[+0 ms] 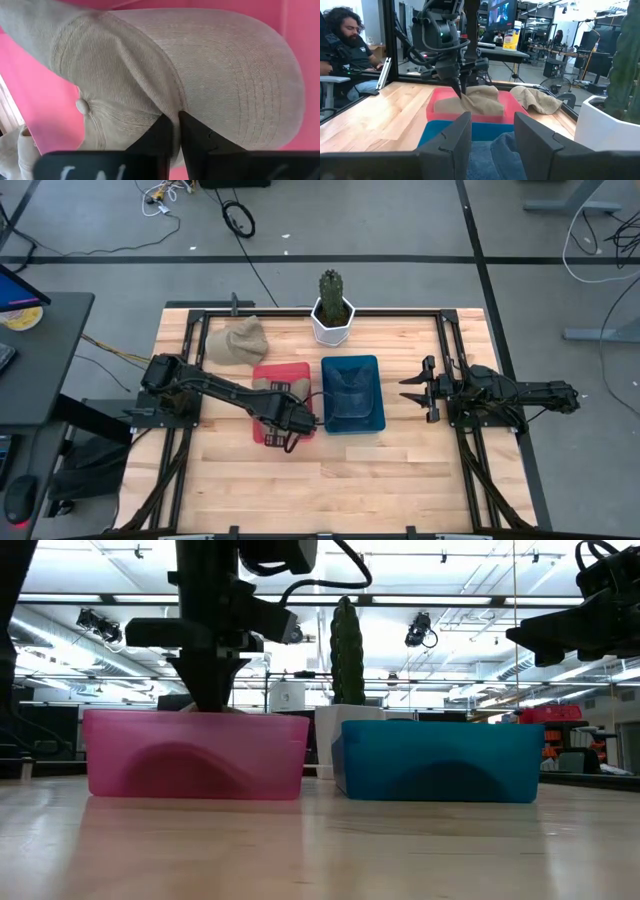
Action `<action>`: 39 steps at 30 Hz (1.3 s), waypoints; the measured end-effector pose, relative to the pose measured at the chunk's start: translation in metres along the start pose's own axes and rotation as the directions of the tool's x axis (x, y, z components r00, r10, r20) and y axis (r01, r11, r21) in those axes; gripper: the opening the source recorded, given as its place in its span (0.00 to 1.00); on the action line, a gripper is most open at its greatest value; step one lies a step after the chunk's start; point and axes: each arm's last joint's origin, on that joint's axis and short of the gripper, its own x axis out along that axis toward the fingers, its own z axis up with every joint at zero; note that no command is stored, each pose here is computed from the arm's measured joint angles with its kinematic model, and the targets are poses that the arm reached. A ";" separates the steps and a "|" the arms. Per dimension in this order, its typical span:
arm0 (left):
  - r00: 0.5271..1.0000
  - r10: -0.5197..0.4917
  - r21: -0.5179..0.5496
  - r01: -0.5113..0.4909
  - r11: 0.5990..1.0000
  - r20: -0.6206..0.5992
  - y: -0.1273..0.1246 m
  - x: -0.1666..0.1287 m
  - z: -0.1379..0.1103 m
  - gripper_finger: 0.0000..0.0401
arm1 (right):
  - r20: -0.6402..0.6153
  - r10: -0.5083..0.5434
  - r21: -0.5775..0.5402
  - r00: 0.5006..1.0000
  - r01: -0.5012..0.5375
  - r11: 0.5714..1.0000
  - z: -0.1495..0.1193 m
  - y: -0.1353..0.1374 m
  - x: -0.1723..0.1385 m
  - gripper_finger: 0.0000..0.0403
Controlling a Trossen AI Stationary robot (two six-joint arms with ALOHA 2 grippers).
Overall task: Pick & Place hat
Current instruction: Put the bottom light brown cup into the red bin, then put the light brown cup into the red bin
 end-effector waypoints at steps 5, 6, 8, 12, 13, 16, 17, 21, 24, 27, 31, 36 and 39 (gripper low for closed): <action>1.000 0.002 0.003 -0.002 1.000 -0.014 0.001 0.000 -0.001 0.15 | 0.000 0.000 0.000 1.000 0.000 1.000 0.000 0.000 0.000 0.38; 1.000 0.003 0.007 -0.003 1.000 -0.024 0.001 0.000 -0.002 0.17 | 0.000 0.000 0.000 1.000 0.000 1.000 0.000 0.000 0.000 0.38; 0.999 0.005 0.011 -0.004 1.000 -0.036 0.001 0.000 -0.004 0.21 | 0.000 0.000 0.000 1.000 0.000 1.000 0.000 0.000 0.000 0.38; 0.999 0.002 0.013 -0.002 1.000 -0.052 0.002 -0.004 -0.008 0.31 | 0.000 0.000 0.000 1.000 0.000 1.000 0.000 0.000 0.000 0.38; 0.999 0.001 0.011 -0.001 1.000 -0.051 0.003 -0.005 -0.009 0.34 | 0.000 0.000 0.000 1.000 0.000 1.000 0.000 0.000 0.000 0.38; 1.000 -0.004 0.000 0.004 1.000 -0.016 0.007 -0.017 -0.012 0.40 | 0.001 0.000 0.000 1.000 0.000 1.000 0.000 0.000 0.000 0.38; 1.000 -0.007 -0.008 0.007 1.000 0.004 0.009 -0.022 -0.014 0.41 | 0.001 0.000 0.000 1.000 0.000 1.000 0.000 0.000 0.000 0.38; 0.997 -0.004 -0.055 0.009 0.998 0.079 0.020 -0.046 -0.024 0.45 | 0.000 0.000 0.000 1.000 0.000 1.000 0.000 0.000 0.000 0.38; 0.989 0.040 -0.126 -0.022 0.992 0.143 0.034 -0.066 -0.037 0.46 | 0.000 0.000 0.000 1.000 0.000 1.000 0.000 0.000 0.000 0.38; 0.977 0.105 -0.220 -0.063 0.973 0.183 0.054 -0.085 -0.054 0.45 | 0.001 0.000 0.000 1.000 0.000 1.000 0.000 0.000 0.000 0.38; 0.962 0.178 -0.348 -0.098 0.932 0.207 0.085 -0.101 -0.076 0.44 | 0.001 0.000 0.000 1.000 0.000 1.000 0.000 0.000 0.000 0.38; 0.942 0.266 -0.463 -0.147 0.874 0.203 0.118 -0.110 -0.097 0.44 | 0.001 0.000 0.000 1.000 0.000 1.000 0.000 0.000 0.000 0.38; 0.934 0.325 -0.520 -0.204 0.829 0.151 0.138 -0.110 -0.109 0.44 | 0.001 0.000 0.000 1.000 0.000 1.000 0.000 0.000 0.000 0.38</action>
